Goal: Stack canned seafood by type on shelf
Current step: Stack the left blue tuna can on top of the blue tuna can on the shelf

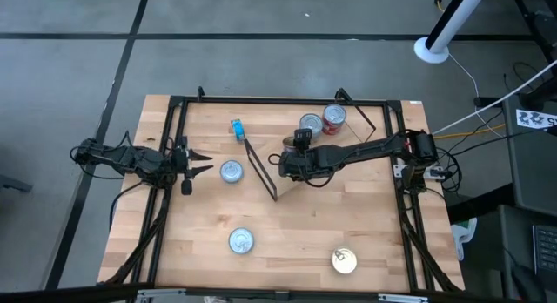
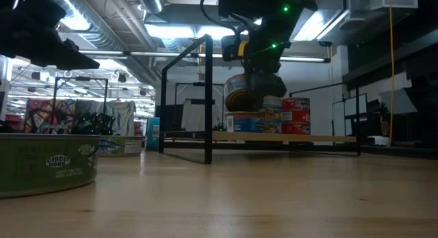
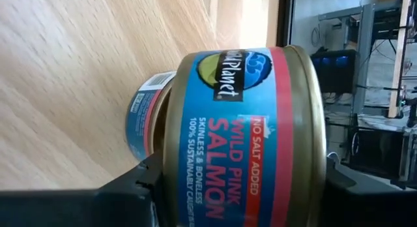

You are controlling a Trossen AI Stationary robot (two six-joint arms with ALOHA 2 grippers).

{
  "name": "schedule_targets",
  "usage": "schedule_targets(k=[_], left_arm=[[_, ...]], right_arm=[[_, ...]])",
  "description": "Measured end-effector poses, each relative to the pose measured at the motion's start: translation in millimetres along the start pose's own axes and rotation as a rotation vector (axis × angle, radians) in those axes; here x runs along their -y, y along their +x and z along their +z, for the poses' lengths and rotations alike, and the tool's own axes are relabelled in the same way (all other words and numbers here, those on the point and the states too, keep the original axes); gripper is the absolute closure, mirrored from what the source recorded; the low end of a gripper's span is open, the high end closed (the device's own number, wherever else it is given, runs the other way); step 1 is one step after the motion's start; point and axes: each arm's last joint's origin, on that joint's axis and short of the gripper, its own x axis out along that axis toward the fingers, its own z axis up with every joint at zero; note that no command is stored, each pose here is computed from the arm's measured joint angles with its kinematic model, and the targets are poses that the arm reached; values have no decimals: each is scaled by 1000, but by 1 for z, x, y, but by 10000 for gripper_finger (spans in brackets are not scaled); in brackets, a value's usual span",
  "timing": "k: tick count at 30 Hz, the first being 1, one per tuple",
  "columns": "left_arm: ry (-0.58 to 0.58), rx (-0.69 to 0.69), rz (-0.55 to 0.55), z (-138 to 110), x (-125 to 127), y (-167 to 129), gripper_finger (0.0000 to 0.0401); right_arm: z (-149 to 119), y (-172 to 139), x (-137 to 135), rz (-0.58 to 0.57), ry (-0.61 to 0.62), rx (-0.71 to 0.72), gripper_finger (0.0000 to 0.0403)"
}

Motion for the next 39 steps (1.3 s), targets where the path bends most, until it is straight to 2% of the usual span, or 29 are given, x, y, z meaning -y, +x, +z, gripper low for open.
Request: schedule_targets(k=[4,12,17,25,31,39], left_arm=[[0,0,0,0,0,0,290],[0,0,0,0,0,0,290],[0,0,0,0,0,0,290],[0,0,0,0,0,0,290],[0,0,0,0,0,0,290],[0,0,0,0,0,0,290]], right_arm=[[0,0,-1,23,-1,4,168],[0,1,0,58,-31,10,80],[-1,1,-1,59,-56,9,47],[0,1,0,39,-100,7,38],[-1,1,1,2,-101,-3,38],[2,-1,3,13,-98,6,38]])
